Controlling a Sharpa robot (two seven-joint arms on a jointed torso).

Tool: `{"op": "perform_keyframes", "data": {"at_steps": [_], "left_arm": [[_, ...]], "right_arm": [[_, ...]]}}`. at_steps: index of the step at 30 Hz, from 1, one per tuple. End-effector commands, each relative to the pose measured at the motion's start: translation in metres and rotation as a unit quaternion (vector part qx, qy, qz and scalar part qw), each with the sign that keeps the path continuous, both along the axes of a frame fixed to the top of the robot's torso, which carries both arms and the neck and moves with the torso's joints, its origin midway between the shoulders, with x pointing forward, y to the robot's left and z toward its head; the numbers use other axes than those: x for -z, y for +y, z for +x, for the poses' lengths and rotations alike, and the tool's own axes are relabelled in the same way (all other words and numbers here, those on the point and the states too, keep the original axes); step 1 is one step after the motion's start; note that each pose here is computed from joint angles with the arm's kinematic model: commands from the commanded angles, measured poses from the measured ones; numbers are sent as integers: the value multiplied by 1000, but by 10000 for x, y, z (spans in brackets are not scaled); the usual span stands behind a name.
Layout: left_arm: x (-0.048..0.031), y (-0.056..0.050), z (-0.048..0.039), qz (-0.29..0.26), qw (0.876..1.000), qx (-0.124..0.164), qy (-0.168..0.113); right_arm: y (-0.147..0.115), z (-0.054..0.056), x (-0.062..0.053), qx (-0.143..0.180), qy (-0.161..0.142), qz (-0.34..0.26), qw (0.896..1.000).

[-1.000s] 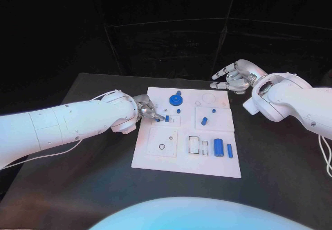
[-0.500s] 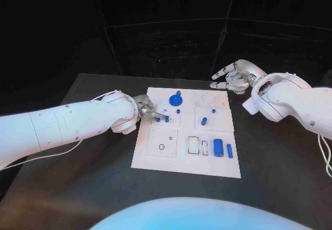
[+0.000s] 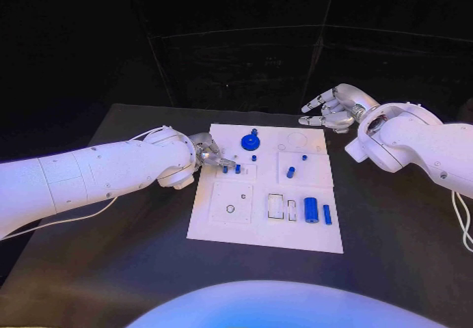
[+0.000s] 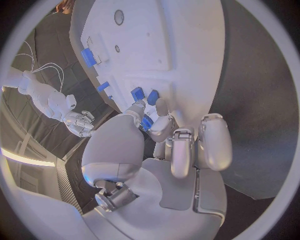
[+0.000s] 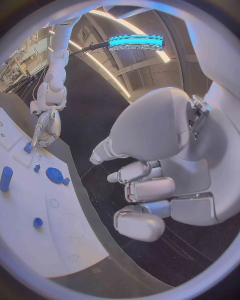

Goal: Assemble the parts on the task board

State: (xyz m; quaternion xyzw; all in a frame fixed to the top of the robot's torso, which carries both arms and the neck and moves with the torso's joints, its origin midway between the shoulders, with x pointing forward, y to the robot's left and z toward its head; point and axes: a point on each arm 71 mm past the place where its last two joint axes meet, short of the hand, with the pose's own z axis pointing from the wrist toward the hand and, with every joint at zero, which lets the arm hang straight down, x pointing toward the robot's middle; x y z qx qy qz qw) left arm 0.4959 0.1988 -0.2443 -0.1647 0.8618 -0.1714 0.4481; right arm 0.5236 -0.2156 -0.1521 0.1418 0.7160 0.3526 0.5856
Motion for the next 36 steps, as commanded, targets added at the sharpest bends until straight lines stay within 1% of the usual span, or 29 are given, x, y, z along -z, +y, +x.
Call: {"op": "perform_keyframes", "data": {"at_steps": [1, 4, 7, 9, 12, 14, 15, 17, 18, 19, 20, 22, 24, 25, 27, 30, 36], "left_arm": [[-6, -9, -7, 0, 1000, 4, 6], [-10, -6, -8, -1, 1000, 2, 4], [-35, 8, -1, -8, 1000, -6, -4], [-75, 24, 14, -21, 1000, -13, -18], [-158, 42, 54, -55, 997, -25, -43], [-204, 39, 77, -88, 994, -27, -56], [-227, 27, 89, -112, 991, -24, -61], [-266, -15, 107, -153, 986, -10, -71], [-287, -45, 116, -170, 982, 2, -79], [-296, -58, 120, -176, 981, 8, -83], [-318, -93, 131, -183, 978, 25, -95], [-353, -157, 154, -182, 974, 58, -122], [-378, -228, 180, -170, 970, 93, -148], [-382, -250, 188, -165, 969, 103, -154], [-382, -316, 208, -145, 967, 129, -168], [-349, -417, 228, -109, 964, 161, -180], [-263, -596, 277, -54, 959, 204, -189]], "right_arm": [[9, 3, -16, -2, -4, 1, 1000], [9, 4, -16, -2, -4, 1, 1000], [8, 6, -16, -2, -4, 1, 1000], [6, 9, -15, -2, -5, 1, 1000], [5, 13, -14, -1, -5, 1, 1000], [6, 15, -13, -1, -5, 1, 1000], [6, 16, -12, -1, -5, 1, 1000], [7, 19, -12, -1, -5, 1, 1000], [7, 20, -12, -1, -5, 1, 1000], [6, 20, -11, -1, -5, 1, 1000], [5, 22, -11, 0, -5, 1, 1000], [6, 24, -12, 0, -6, 1, 1000], [8, 26, -12, 0, -6, 1, 1000], [8, 26, -12, 0, -7, 1, 1000], [11, 28, -11, 0, -6, 1, 1000], [14, 30, -10, -1, -6, 1, 1000], [33, 33, -8, -3, -6, 1, 1000]]}}
